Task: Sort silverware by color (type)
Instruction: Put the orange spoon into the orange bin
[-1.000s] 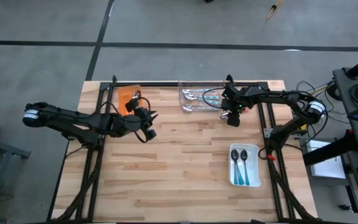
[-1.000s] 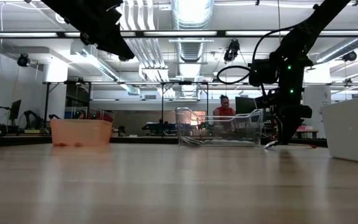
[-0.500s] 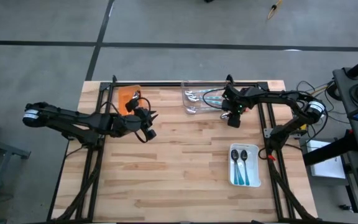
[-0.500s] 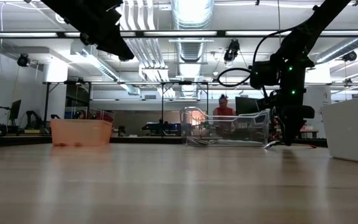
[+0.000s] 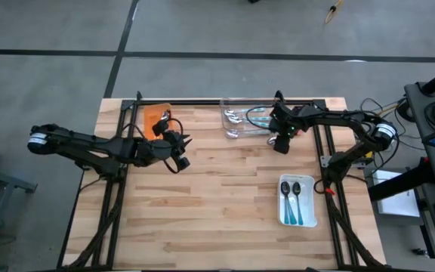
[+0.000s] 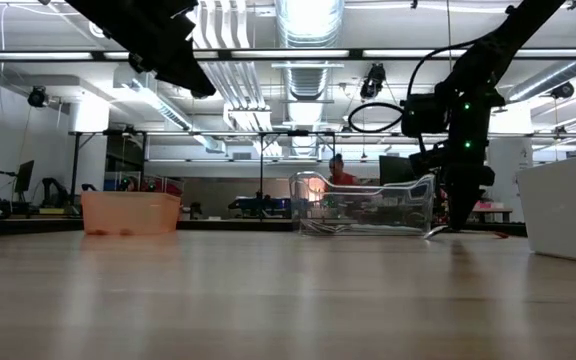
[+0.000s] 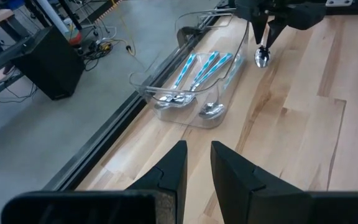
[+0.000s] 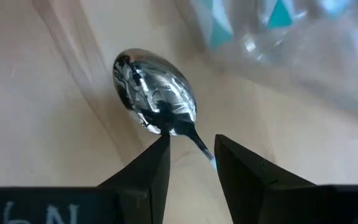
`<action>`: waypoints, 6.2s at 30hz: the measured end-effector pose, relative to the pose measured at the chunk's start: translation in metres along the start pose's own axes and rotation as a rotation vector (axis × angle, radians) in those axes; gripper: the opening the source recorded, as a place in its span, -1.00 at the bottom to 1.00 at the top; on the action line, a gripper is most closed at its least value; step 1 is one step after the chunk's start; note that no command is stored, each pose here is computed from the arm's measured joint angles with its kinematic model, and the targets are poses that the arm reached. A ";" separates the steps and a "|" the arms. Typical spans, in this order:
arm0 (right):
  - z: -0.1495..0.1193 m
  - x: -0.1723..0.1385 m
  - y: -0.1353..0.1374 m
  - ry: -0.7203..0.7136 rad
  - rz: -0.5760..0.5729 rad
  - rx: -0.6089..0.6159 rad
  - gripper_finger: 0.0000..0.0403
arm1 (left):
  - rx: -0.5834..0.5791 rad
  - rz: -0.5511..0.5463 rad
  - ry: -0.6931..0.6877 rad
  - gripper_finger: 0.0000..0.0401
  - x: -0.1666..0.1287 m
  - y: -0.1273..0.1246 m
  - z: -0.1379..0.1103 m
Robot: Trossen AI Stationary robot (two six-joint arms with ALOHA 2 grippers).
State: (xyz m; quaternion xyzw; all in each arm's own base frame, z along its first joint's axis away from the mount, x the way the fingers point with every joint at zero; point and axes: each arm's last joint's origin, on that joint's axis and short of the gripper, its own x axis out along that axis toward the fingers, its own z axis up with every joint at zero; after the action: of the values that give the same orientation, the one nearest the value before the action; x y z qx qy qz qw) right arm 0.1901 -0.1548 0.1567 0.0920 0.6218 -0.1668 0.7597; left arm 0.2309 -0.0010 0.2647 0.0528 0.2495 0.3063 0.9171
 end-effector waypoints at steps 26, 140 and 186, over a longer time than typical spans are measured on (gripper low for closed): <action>-0.009 0.008 0.005 -0.035 0.044 0.077 -0.89 | 0.015 -0.001 0.003 -0.73 0.000 0.000 0.000; 0.085 -0.036 0.213 -1.721 0.245 0.302 -0.96 | -0.072 0.086 -0.438 -0.19 0.057 -0.100 0.004; 0.086 -0.032 0.214 -1.685 0.220 0.281 -0.95 | -0.181 0.063 -0.434 -0.99 0.062 -0.098 0.003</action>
State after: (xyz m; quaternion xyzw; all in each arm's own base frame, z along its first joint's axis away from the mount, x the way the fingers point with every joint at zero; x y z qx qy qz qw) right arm 0.3419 0.0179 0.1919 0.0906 -0.1880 -0.1806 0.9612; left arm 0.3275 -0.0437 0.2167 0.0428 0.0162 0.3372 0.9403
